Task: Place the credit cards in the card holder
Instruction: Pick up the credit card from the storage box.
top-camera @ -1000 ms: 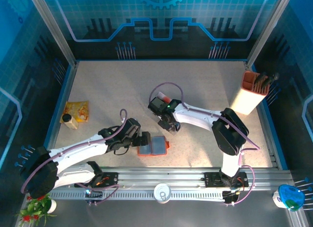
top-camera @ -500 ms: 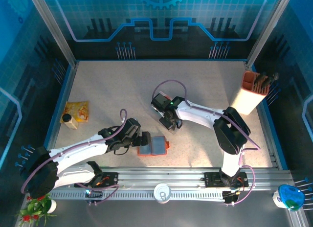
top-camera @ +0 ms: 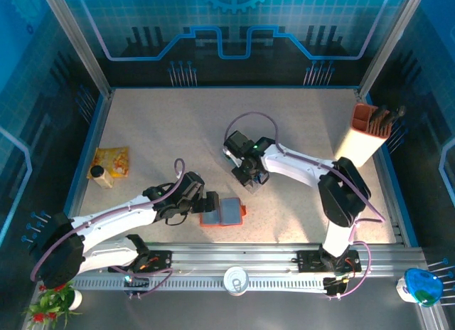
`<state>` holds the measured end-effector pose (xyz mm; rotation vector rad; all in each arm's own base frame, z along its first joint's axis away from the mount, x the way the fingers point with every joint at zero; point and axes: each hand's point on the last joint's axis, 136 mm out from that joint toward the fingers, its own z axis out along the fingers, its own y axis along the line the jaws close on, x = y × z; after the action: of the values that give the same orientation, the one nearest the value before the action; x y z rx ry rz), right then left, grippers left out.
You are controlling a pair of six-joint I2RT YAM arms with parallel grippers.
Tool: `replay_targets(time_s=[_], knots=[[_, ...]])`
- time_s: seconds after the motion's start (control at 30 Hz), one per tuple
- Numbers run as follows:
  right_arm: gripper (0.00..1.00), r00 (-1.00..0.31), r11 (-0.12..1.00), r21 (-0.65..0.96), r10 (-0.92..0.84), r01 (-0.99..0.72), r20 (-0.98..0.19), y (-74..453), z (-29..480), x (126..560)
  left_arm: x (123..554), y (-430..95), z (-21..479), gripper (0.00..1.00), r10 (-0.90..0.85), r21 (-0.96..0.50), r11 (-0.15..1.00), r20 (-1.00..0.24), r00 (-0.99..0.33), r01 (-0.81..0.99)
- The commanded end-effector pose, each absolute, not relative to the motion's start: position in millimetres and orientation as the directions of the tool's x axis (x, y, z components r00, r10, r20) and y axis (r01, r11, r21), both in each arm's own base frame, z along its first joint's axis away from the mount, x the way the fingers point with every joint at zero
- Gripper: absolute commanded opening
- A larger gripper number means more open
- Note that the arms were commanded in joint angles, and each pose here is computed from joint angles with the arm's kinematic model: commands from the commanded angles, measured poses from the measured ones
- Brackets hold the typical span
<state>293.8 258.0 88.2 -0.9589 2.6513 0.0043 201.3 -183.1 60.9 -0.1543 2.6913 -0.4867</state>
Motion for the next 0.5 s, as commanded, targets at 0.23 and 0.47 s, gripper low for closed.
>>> replay_targets(time_s=[0.23, 0.47], knots=[[0.00, -0.709, 0.791, 0.021, -0.536, -0.611, -0.458, 265, 155, 279, 201, -178, 73, 0.99, -0.151, -0.328, 0.945, -0.394, -0.906, -0.015], [0.00, -0.722, 0.797, 0.173, -0.402, -0.578, -0.563, 273, 184, 263, 201, -176, 74, 0.99, -0.144, -0.319, 0.948, -0.396, -0.907, -0.011]])
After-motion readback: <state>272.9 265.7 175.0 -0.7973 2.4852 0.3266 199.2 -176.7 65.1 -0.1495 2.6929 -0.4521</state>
